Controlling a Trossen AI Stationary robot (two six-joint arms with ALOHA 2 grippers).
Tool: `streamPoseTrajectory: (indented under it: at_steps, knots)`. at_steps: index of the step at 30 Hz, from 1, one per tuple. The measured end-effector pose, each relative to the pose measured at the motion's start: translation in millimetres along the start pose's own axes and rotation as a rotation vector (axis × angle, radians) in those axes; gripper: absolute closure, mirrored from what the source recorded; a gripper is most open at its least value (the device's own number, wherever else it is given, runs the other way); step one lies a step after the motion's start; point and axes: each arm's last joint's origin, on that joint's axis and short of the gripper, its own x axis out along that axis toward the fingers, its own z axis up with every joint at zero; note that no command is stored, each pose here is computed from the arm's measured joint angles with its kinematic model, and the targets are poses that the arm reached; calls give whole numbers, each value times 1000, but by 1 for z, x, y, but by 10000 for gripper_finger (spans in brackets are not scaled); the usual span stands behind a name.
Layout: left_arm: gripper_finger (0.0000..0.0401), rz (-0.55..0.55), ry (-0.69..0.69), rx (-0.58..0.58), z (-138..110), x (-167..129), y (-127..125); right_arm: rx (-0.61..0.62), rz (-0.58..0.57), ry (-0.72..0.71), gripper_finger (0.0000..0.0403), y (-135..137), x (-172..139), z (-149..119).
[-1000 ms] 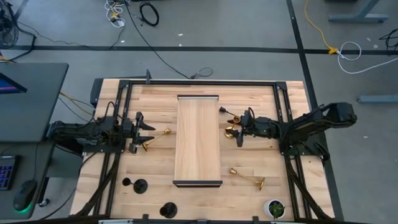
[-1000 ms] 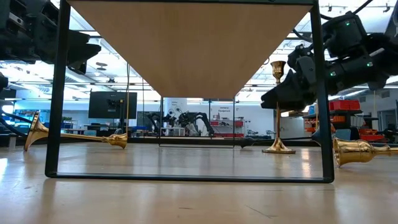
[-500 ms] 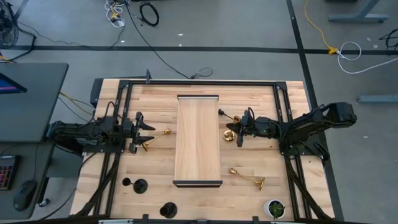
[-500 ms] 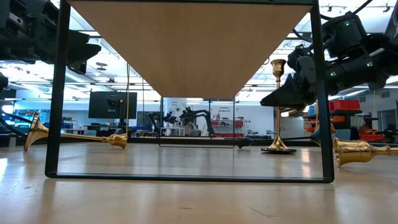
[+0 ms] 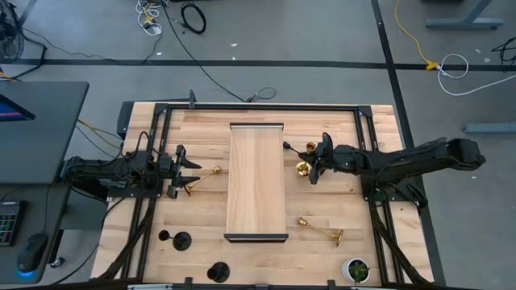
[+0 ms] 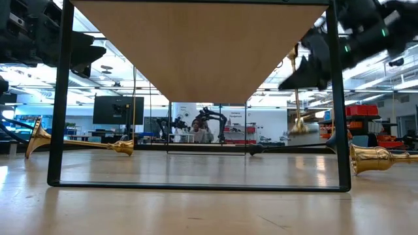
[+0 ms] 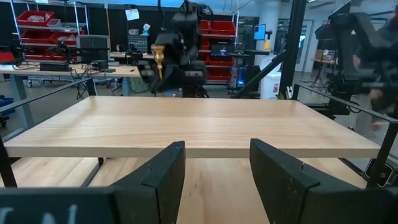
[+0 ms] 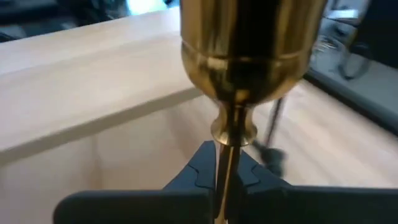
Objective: Pick & Place candle stick holders
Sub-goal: Put the top right gold candle holder on the shelf
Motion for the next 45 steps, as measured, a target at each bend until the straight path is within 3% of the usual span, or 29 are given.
streamPoseTrajectory:
  at_steps: [3, 8, 14, 24, 31, 37, 45]
  knots:
    - [220, 0, 0, -23, 0, 0, 0, -29, -25, -44, 399, 3, -11, 41]
    - [220, 0, 0, -22, 0, 0, 0, -44, 36, -191, 399, 12, -24, 102]
    - [220, 10, -2, -21, 0, 0, 0, -92, 55, -220, 400, 25, -10, 143]
    - [220, 29, -2, -16, 0, 0, 1, -142, 68, -162, 400, 28, 64, 177]
    - [220, 30, -1, -16, 0, 0, 1, -110, 110, -117, 400, 17, 103, 180]
    - [220, 30, -1, -16, 0, 0, 1, -77, 93, -92, 401, 9, 122, 172]
    - [220, 26, -1, -16, 0, 0, 1, -60, 103, -89, 401, 7, 126, 171]
